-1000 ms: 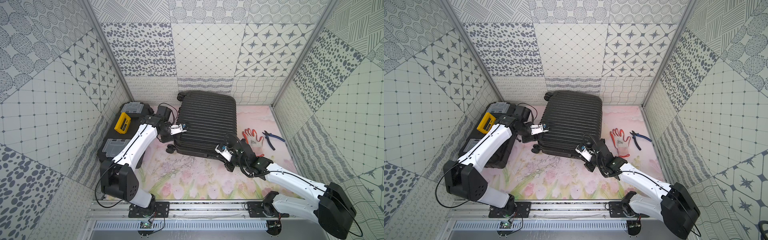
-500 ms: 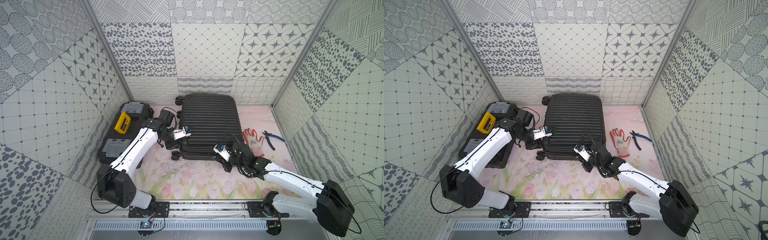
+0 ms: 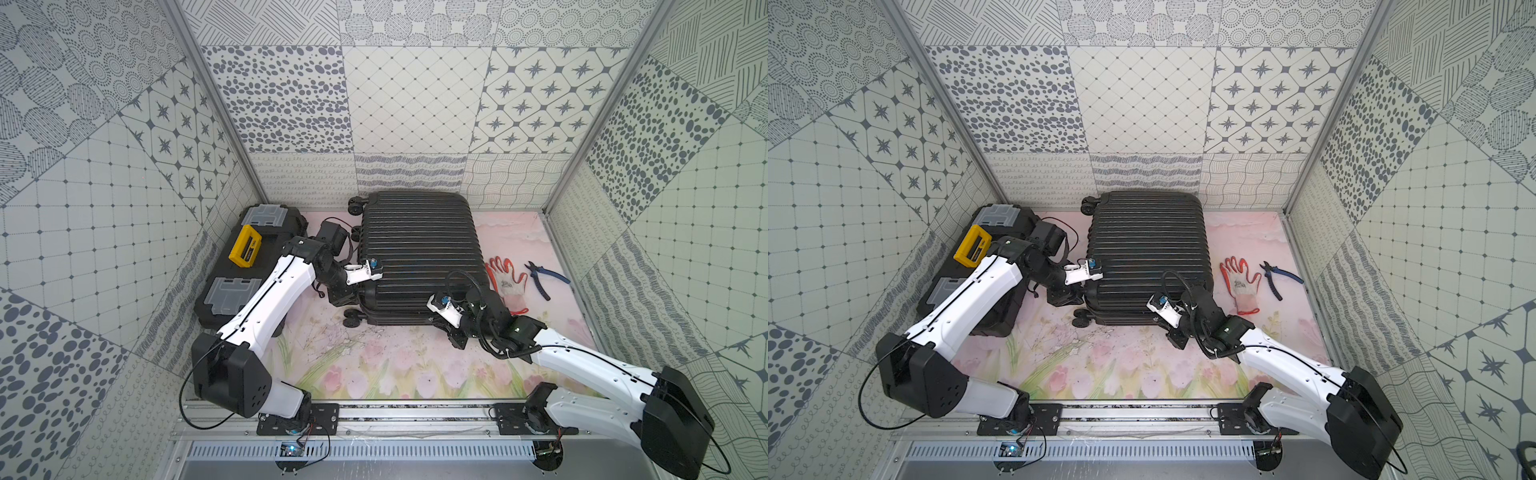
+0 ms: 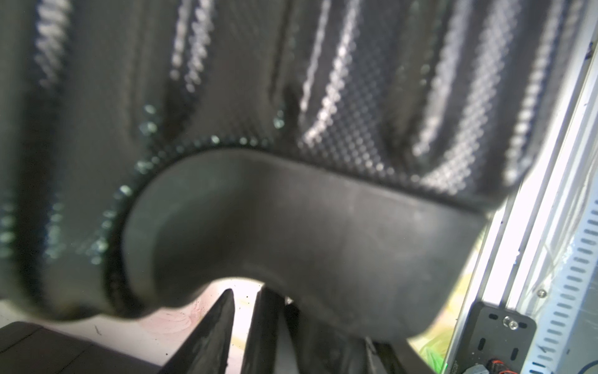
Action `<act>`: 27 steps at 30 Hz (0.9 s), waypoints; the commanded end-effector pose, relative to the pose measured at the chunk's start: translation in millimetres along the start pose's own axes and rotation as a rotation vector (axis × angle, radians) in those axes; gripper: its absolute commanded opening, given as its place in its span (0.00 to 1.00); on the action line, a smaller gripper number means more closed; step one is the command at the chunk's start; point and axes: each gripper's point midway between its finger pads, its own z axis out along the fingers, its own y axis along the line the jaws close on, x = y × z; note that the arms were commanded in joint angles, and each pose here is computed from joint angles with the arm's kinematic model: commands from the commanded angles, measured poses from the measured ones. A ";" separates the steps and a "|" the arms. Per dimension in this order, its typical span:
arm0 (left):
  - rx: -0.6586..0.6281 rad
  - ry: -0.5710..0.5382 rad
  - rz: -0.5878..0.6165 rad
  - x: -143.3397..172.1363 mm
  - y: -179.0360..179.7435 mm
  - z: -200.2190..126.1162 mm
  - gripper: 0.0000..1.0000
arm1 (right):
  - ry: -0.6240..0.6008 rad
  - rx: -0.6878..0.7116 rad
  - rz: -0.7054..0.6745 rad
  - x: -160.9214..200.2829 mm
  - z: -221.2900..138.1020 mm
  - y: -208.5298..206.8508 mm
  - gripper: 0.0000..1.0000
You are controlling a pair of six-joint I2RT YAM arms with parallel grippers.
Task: Close the suitcase zippers
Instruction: Zip the zipper on the suitcase.
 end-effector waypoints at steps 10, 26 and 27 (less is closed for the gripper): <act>0.014 -0.065 0.098 10.3 2.9 -4.4 0.61 | -0.017 -0.071 -0.011 -0.8 -8.5 11.4 0.03; 0.175 -0.298 -0.120 -47.6 -6.2 -18.3 0.07 | -0.055 -0.149 -0.029 -11.5 -14.5 33.9 0.02; 0.191 -0.308 -0.138 -53.2 -9.8 -18.4 0.05 | -0.059 -0.151 -0.030 -13.2 -14.2 35.6 0.02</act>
